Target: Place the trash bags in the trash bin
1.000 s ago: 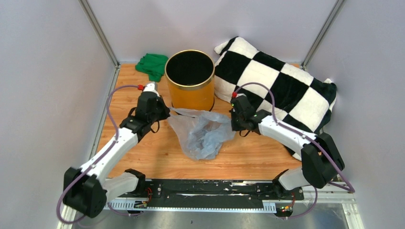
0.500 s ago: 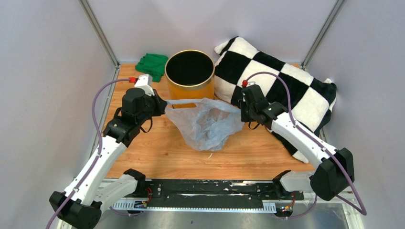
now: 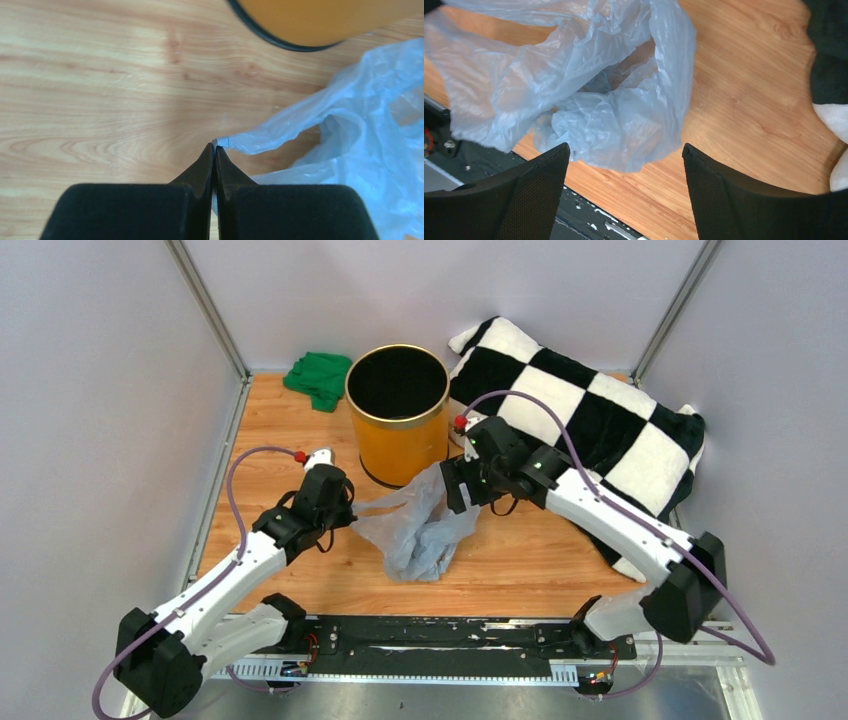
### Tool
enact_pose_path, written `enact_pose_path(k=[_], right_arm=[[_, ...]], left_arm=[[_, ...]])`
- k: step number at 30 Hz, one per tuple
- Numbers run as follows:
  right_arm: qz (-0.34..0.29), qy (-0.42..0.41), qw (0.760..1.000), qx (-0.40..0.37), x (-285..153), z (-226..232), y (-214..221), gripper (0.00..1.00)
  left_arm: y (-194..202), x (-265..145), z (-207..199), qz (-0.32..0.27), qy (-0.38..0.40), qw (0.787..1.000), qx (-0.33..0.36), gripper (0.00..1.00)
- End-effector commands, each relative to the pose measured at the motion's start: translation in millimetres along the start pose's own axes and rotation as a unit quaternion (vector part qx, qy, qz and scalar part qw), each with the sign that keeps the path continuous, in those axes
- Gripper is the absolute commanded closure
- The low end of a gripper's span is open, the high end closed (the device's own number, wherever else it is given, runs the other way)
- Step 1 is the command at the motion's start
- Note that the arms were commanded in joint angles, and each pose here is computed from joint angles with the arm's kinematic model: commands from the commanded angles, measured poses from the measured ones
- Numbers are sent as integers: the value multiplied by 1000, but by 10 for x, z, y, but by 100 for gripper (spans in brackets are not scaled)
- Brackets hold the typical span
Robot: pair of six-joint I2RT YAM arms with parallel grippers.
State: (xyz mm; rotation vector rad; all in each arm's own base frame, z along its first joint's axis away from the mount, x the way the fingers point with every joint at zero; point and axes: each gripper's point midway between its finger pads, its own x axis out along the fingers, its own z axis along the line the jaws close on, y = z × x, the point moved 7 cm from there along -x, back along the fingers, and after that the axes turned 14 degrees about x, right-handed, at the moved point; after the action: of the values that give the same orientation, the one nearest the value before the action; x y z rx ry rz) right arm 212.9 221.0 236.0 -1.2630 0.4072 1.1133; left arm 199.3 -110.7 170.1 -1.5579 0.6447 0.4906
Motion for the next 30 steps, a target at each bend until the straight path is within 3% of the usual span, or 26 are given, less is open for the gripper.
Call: enact_pose_path(k=[1, 8, 17, 30], right_arm=[[-24, -18, 1000, 7, -295, -38, 99, 14], [-19, -4, 999, 40, -309, -274, 506, 18], [5, -105, 990, 98, 17, -171, 818, 47], [61, -175, 974, 129, 529, 152, 982, 47]], left_arm=[[73, 108, 175, -2, -57, 998, -29, 100], [238, 296, 305, 26, -78, 995, -48, 100], [323, 389, 317, 46, -78, 995, -49, 100], [378, 377, 308, 51, -69, 995, -56, 100]])
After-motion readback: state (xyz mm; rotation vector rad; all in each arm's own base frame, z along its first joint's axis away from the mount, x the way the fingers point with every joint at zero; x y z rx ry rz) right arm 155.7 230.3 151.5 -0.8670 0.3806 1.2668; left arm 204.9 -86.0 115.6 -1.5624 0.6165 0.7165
